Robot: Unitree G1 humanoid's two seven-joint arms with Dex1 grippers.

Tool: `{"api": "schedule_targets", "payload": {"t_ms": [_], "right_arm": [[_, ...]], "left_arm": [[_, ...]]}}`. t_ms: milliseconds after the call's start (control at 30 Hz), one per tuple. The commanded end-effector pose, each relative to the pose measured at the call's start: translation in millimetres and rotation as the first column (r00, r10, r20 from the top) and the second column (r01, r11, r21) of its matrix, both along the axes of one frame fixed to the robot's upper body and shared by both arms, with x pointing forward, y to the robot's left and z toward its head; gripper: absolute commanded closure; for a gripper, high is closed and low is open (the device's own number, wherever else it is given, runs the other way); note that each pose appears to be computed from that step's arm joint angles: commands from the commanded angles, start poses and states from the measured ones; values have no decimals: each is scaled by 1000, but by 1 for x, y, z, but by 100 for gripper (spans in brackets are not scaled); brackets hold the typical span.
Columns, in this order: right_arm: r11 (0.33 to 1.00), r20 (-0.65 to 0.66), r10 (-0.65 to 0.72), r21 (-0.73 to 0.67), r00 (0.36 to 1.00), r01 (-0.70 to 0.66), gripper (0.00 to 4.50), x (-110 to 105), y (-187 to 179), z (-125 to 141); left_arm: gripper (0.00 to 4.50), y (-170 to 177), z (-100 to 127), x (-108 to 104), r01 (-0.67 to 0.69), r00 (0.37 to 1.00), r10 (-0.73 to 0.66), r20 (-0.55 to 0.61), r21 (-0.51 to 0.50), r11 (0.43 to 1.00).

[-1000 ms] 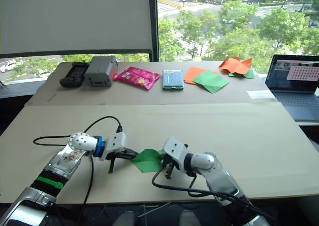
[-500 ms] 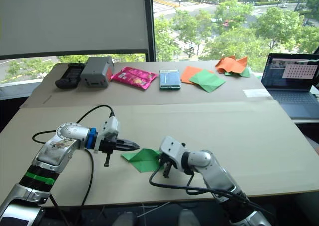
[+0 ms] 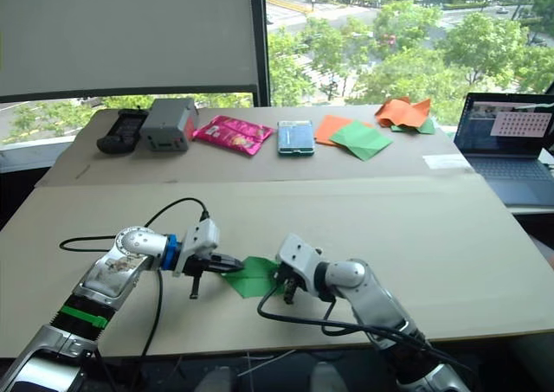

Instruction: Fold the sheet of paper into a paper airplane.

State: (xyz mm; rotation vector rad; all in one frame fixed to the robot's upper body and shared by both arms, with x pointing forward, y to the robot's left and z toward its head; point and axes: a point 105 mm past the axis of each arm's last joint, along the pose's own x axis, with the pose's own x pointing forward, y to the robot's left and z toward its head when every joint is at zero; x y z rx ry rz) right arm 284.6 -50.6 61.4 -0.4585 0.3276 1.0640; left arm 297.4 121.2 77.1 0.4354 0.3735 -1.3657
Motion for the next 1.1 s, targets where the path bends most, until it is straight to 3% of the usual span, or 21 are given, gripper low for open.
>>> {"api": "schedule_targets", "payload": {"t_ms": [33,67,233,500,600,767,1100], "right_arm": [[1000,-16,-15,-14,1000,15,222,-2,-1,-5],[1000,-10,-19,0,1000,19,190,-1,0,-1],[996,59,-64,70,996,60,190,6,1,23],[980,175,-33,198,984,-3,190,-7,17,58],[986,207,13,163,978,-48,275,-13,22,54],[992,153,45,111,987,-63,441,-14,29,30],[997,99,24,72,995,-31,446,-9,33,1]], "left_arm": [[450,-1,2,3,15,999,-16,42,24,1000],[450,-1,-1,2,15,999,-16,36,28,1000],[450,6,-17,4,9,999,-14,50,101,995],[450,5,-23,3,8,999,-12,46,96,995],[450,5,-24,2,7,999,-11,40,93,996],[450,5,-24,2,6,999,-10,38,91,996],[450,5,-23,1,11,999,-15,43,95,995]]}}
